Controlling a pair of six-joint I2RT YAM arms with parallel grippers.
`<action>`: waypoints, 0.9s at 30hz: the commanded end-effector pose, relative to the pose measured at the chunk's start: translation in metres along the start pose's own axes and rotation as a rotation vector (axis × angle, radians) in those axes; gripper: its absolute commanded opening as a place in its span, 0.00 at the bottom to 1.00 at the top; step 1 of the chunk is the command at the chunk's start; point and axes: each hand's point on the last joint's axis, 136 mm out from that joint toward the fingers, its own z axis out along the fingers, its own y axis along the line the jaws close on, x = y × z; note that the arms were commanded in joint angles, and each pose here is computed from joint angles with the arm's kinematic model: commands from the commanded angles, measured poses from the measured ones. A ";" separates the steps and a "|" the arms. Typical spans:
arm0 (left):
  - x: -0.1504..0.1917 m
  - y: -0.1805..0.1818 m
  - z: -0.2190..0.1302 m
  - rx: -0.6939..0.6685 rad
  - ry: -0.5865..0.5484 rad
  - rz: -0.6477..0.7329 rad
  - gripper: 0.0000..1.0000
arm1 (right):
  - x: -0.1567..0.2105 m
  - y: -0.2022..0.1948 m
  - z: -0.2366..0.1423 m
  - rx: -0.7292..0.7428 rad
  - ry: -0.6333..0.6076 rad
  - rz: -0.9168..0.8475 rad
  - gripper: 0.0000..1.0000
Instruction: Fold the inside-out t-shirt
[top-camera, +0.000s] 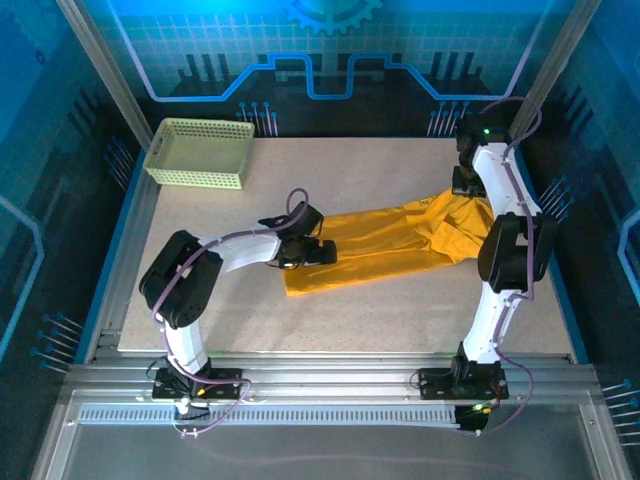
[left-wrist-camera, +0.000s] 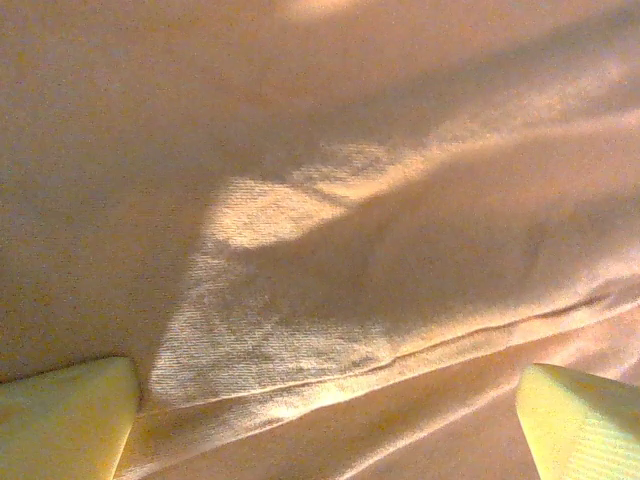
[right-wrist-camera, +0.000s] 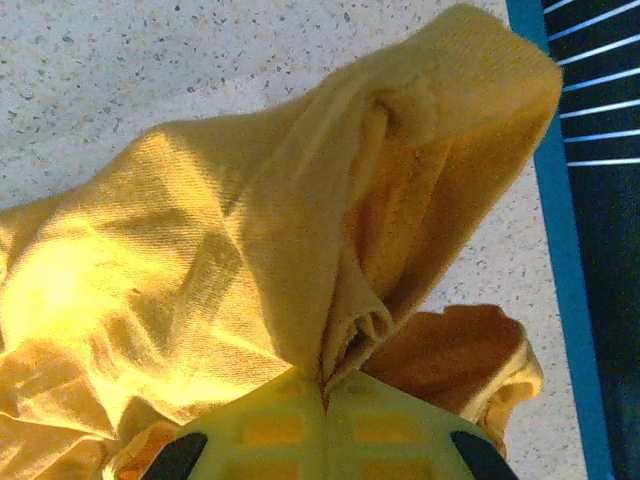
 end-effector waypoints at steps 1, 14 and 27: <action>-0.009 0.006 -0.022 0.001 -0.043 -0.023 0.99 | 0.002 -0.001 -0.006 0.074 0.023 -0.088 0.00; -0.026 0.071 -0.028 -0.106 -0.068 -0.147 0.85 | -0.008 0.029 -0.020 0.089 -0.013 -0.200 0.00; 0.007 0.036 0.000 -0.062 0.008 -0.107 0.55 | 0.019 0.107 -0.046 -0.163 0.005 -0.284 0.00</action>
